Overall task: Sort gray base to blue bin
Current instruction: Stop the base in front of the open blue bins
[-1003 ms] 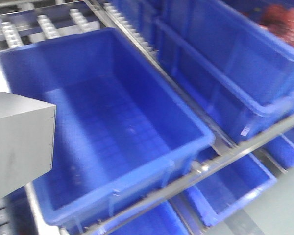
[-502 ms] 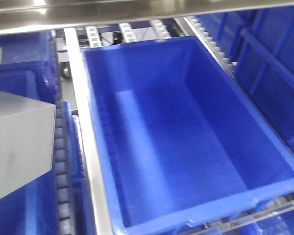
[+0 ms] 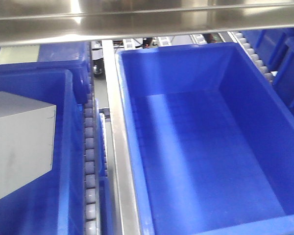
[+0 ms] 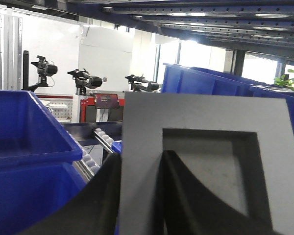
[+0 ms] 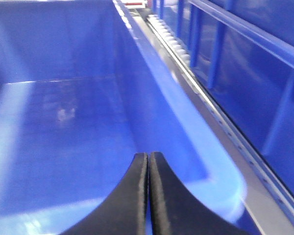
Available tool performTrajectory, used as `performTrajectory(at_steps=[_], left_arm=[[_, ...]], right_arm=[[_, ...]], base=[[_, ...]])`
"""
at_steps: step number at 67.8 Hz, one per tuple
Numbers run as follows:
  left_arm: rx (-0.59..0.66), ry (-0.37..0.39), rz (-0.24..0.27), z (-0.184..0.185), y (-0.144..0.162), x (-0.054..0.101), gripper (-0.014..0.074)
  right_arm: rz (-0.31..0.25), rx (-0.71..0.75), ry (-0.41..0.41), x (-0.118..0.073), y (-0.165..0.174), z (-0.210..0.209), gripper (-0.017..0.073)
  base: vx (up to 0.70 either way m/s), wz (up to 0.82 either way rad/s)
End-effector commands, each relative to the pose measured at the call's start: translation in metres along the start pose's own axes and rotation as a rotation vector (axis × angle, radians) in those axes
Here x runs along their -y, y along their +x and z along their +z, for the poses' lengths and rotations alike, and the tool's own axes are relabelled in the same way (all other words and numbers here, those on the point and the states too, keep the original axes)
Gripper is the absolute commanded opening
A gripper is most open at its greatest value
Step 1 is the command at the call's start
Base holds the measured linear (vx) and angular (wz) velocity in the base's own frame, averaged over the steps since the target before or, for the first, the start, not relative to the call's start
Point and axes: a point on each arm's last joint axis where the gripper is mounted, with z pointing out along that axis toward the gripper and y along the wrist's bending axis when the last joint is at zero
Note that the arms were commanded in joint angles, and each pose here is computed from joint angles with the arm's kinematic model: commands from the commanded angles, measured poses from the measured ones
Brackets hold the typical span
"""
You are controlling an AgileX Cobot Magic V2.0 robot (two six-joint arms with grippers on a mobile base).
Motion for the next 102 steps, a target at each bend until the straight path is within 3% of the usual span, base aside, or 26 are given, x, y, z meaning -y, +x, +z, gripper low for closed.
performTrajectory(at_steps=[1, 102], left_arm=[[0.130, 0.007, -0.019, 0.0007, -0.0196, 0.0019, -0.0006], [0.137, 0.007, -0.019, 0.0006, -0.0203, 0.0019, -0.0006]], right_arm=[[-0.019, 0.048, 0.006, 0.0004, -0.0047, 0.0013, -0.0005], [-0.019, 0.048, 0.006, 0.0004, -0.0047, 0.0013, -0.0005]], base=[[0.02, 0.14], [0.00, 0.08]])
